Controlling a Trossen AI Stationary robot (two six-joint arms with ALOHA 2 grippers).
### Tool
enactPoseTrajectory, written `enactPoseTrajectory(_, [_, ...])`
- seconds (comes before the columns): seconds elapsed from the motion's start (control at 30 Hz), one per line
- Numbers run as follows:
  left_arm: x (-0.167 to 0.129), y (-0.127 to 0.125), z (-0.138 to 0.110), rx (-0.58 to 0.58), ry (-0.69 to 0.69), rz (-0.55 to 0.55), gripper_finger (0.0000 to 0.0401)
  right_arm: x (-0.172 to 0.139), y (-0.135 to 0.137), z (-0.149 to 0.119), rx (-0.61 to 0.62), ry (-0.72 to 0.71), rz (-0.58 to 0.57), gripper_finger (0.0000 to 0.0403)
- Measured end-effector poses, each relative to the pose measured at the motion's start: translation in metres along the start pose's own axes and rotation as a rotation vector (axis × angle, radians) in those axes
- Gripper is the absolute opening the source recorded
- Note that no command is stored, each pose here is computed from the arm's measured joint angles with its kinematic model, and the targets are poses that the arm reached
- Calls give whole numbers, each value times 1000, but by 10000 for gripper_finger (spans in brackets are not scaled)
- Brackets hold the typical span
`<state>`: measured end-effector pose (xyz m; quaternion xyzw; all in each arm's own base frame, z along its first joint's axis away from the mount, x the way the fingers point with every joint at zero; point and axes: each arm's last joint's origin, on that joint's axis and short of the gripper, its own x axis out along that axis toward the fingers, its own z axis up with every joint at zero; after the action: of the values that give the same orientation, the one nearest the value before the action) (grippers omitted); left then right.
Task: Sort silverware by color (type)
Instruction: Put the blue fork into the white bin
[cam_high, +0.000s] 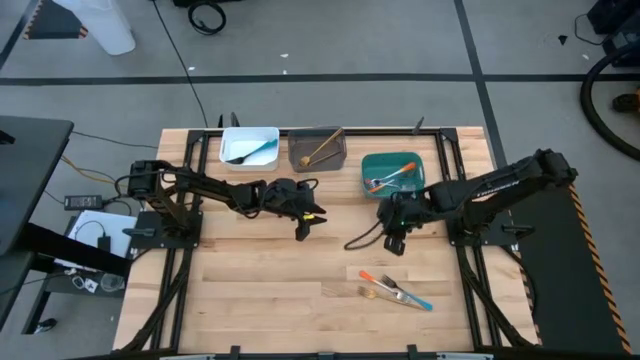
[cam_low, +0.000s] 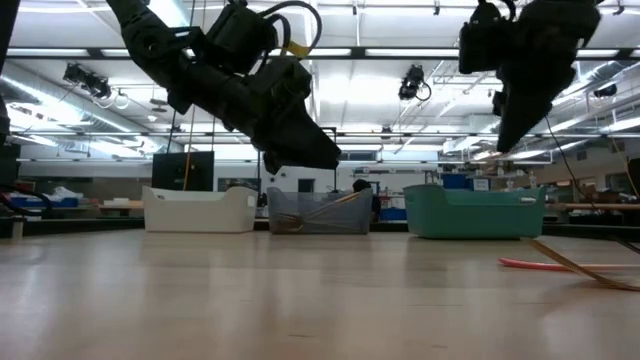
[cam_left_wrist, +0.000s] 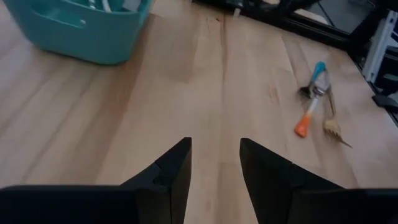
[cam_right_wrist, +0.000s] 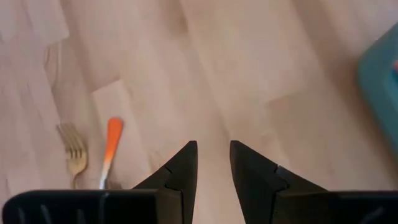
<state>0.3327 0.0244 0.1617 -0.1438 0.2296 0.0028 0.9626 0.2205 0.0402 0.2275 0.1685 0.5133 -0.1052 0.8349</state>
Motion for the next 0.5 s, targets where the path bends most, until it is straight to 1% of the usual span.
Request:
enactPoseTrajectory(0.3, [2, -16, -6, 21, 26, -41, 144, 19, 33, -22, 59, 97, 1, 105])
enactPoseTrajectory(0.5, [2, -21, -9, 29, 47, -52, 144, 30, 53, -40, 115, 158, -18, 101])
